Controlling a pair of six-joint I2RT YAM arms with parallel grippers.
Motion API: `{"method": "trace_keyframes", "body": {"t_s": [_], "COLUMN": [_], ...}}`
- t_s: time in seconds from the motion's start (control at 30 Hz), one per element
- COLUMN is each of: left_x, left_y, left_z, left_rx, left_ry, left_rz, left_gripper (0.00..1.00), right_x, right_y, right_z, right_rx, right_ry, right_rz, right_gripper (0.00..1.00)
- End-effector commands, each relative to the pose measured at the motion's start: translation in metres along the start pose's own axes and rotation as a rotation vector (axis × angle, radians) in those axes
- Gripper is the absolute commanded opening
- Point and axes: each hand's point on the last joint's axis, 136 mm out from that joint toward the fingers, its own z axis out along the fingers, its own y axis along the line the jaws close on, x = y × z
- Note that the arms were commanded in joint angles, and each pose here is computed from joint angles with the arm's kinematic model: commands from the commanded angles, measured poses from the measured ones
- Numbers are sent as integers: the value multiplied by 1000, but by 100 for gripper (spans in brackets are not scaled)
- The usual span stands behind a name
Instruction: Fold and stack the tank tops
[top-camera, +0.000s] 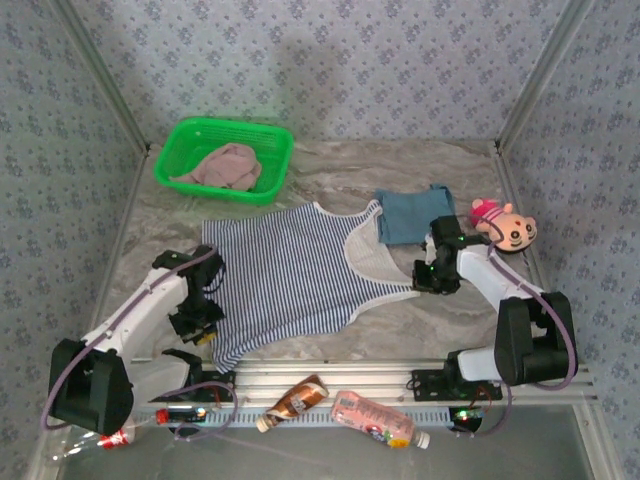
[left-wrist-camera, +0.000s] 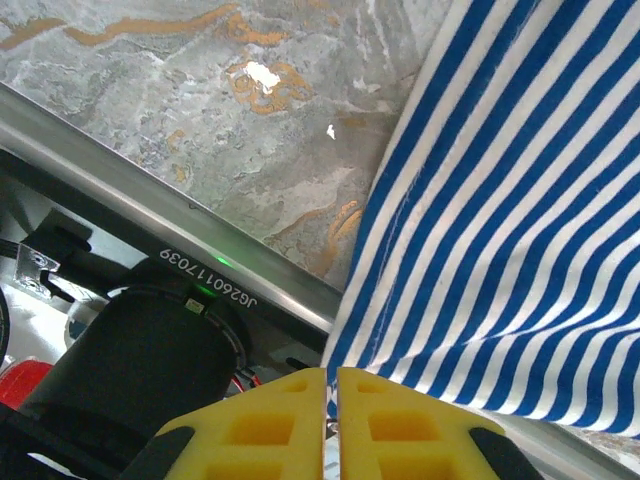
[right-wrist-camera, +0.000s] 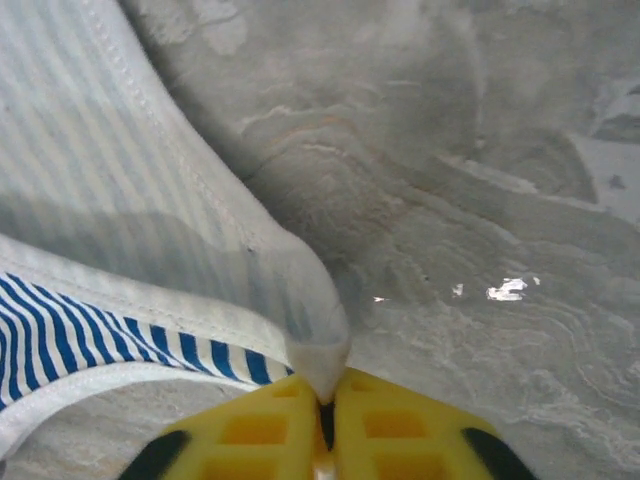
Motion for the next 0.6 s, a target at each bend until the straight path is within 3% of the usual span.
{"method": "trace_keyframes", "body": {"t_s": [0.0,0.07,0.17,0.37,0.43,0.57], "left_x": [0,0,-3,-38,-53,-62], "left_y": [0,-5,-21,-62,-75,-78], "left_z": [-2,0,7,7,3,16], "left_rx": [9,35,128,226,239,198], "left_ry": [-8,-9,-14,-77,-99,-60], "left_rz": [-28,-40,-75,-40,-17,6], "left_gripper": [15,21,44,46,46,46], "right_x": [-9,-22,-39,-38,-23,20], "right_y": [-7,-7,7,123,153,192], "right_z": [-5,-18,-39,-48,-38,-6], "right_rx": [45,66,58,-341,-391,-398], "right_ry": [-24,-77,-171,-341,-344,-233], "right_rz": [-4,-26,-103,-540,-722,-1060], "right_gripper": [29,36,43,45,45,45]}}
